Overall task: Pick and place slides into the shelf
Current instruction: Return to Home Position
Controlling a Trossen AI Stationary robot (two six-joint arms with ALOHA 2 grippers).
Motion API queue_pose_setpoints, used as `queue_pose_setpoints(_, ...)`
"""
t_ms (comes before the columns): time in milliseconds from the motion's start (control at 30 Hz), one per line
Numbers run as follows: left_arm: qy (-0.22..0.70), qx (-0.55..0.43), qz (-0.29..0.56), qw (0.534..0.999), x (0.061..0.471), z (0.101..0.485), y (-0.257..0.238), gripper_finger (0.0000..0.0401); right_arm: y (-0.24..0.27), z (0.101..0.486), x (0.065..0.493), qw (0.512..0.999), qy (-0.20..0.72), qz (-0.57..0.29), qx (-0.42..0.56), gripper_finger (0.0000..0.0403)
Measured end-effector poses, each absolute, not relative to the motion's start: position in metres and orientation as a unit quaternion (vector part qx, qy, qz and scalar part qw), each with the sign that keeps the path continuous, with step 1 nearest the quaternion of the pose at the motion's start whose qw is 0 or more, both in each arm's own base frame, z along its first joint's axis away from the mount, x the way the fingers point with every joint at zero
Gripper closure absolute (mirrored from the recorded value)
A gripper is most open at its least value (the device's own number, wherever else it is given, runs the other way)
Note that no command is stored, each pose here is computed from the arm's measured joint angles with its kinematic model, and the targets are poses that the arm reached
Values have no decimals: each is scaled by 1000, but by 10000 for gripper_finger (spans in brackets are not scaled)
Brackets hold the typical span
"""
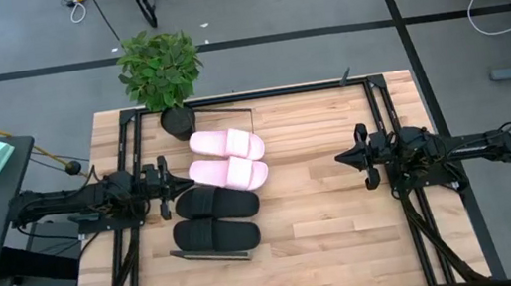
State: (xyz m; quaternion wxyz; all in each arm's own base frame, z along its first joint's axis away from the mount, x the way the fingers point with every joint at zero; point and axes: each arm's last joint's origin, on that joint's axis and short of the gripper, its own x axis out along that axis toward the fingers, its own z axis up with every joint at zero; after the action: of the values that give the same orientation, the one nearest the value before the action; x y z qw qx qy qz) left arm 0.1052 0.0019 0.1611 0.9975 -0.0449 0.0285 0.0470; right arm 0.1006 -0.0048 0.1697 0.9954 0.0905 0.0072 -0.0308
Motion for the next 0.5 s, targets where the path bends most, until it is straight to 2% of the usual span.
queue_pose_setpoints(267, 29, -45, 47, 997, 105, 161, 2, 361, -5, 170, 101, 995, 7, -31, 90, 389)
queue_pose_setpoints(500, 29, -45, 47, 997, 105, 161, 2, 368, -5, 170, 101, 995, 7, -31, 90, 389)
